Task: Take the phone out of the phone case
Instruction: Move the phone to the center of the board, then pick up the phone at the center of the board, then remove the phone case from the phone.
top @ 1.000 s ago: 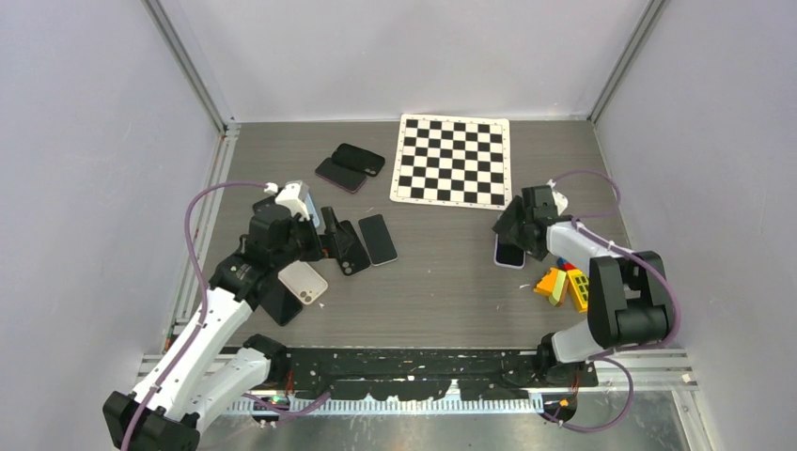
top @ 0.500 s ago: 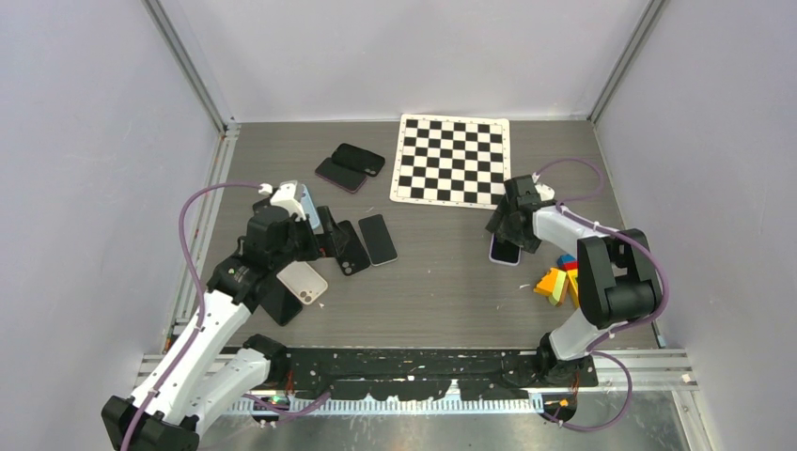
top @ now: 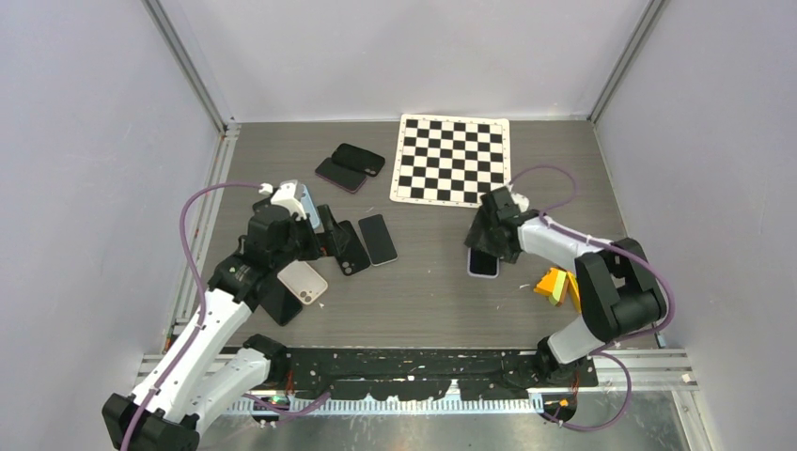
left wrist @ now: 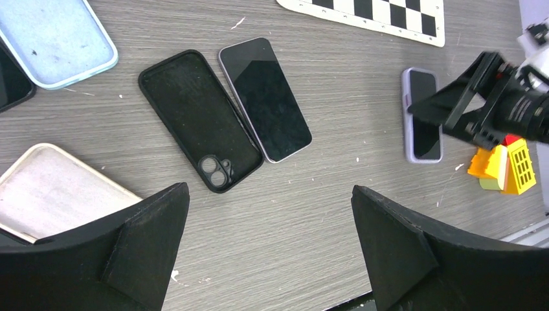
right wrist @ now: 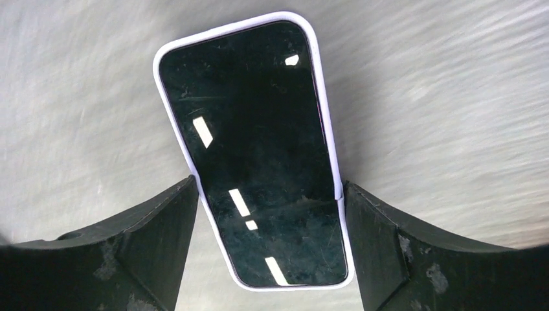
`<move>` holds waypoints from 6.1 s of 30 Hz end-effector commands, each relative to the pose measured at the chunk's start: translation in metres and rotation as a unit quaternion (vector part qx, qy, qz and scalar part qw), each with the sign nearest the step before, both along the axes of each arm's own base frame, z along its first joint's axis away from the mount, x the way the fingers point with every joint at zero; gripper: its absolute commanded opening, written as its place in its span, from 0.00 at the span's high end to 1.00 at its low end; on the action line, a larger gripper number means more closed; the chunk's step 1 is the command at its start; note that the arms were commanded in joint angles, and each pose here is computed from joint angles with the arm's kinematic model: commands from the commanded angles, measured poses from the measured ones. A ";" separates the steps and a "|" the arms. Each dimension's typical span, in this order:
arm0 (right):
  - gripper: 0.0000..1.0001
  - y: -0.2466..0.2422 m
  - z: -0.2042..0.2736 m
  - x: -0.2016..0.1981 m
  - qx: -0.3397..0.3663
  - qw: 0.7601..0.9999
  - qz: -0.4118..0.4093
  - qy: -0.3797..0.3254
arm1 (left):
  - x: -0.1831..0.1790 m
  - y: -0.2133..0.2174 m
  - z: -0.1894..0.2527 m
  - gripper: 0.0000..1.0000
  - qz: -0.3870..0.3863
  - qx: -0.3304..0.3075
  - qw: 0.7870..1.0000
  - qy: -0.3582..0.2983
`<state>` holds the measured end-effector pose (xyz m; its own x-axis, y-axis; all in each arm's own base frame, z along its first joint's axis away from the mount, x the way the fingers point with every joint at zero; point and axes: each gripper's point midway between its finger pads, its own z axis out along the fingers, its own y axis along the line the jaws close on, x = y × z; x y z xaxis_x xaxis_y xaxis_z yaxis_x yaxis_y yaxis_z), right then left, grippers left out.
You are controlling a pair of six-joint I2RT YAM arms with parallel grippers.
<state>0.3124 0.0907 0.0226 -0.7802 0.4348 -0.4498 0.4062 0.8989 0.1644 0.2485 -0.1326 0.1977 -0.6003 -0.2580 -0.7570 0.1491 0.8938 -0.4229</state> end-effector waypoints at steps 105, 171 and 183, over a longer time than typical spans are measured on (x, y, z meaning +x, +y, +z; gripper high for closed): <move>0.99 0.251 0.227 -0.116 0.355 0.786 0.424 -0.276 | -0.001 -0.092 0.042 0.02 -0.134 -0.287 0.949 0.003; 0.72 0.262 0.310 -0.152 0.441 0.716 0.409 -0.355 | 0.008 -0.046 0.185 1.00 0.017 -0.532 0.845 -0.054; 0.46 0.261 0.332 -0.141 0.469 0.711 0.364 -0.377 | 0.001 -0.049 0.192 1.00 0.002 -0.562 0.826 -0.040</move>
<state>0.1646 0.3517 0.3125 -0.6734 0.3233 -0.6648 -0.6173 0.2487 0.7464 0.2627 -0.1838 0.3402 -0.5497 -0.8312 -0.0832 0.0709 0.0528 -0.9961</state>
